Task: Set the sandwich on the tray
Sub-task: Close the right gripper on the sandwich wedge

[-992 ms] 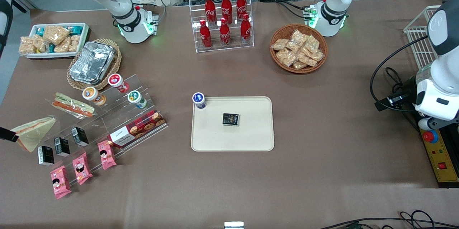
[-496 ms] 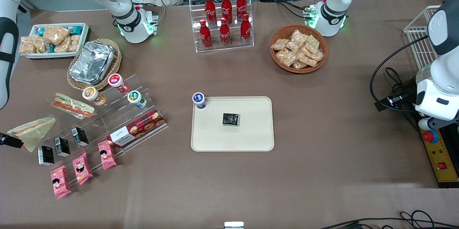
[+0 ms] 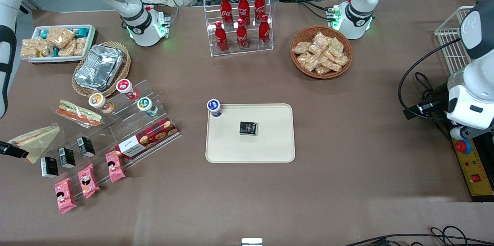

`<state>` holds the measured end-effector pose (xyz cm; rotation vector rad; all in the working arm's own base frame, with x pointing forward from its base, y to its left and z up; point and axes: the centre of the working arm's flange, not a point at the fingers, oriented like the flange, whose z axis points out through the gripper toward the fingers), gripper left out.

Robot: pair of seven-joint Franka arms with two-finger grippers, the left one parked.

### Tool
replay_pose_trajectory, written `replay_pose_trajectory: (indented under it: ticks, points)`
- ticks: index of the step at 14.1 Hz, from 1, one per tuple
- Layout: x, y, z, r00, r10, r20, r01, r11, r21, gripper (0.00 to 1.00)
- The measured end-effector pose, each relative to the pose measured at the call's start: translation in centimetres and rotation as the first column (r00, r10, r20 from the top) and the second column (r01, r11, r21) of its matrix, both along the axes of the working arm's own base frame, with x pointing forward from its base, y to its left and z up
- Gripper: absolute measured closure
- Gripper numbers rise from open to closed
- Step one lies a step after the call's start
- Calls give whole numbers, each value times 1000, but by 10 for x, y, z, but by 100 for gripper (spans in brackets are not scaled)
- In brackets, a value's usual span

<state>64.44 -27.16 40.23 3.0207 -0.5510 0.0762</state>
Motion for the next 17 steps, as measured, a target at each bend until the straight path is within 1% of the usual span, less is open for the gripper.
replay_pose_trajectory:
  ticks: [5,8,9,10,11,12,13,14,16,17]
  points:
    - [-5,-3,-20,1000,-13,-25,13,1000,19,1]
    - [-12,-16,-23,999,18,-34,-17,1000,23,4]
    - [-14,-20,-23,998,43,-36,-42,999,23,11]
    - [-15,-22,-23,997,73,-37,-72,997,23,20]
    - [-15,-22,-22,995,96,-37,-95,995,24,32]
    - [-15,-21,-21,993,115,-36,-114,993,24,42]
    - [-15,-20,-18,991,131,-36,-130,991,26,54]
    - [-16,-18,-16,989,143,-39,-142,989,31,59]
    - [-14,-13,-4,986,160,-44,-158,986,42,67]
    - [-11,-8,5,984,171,-45,-169,985,47,73]
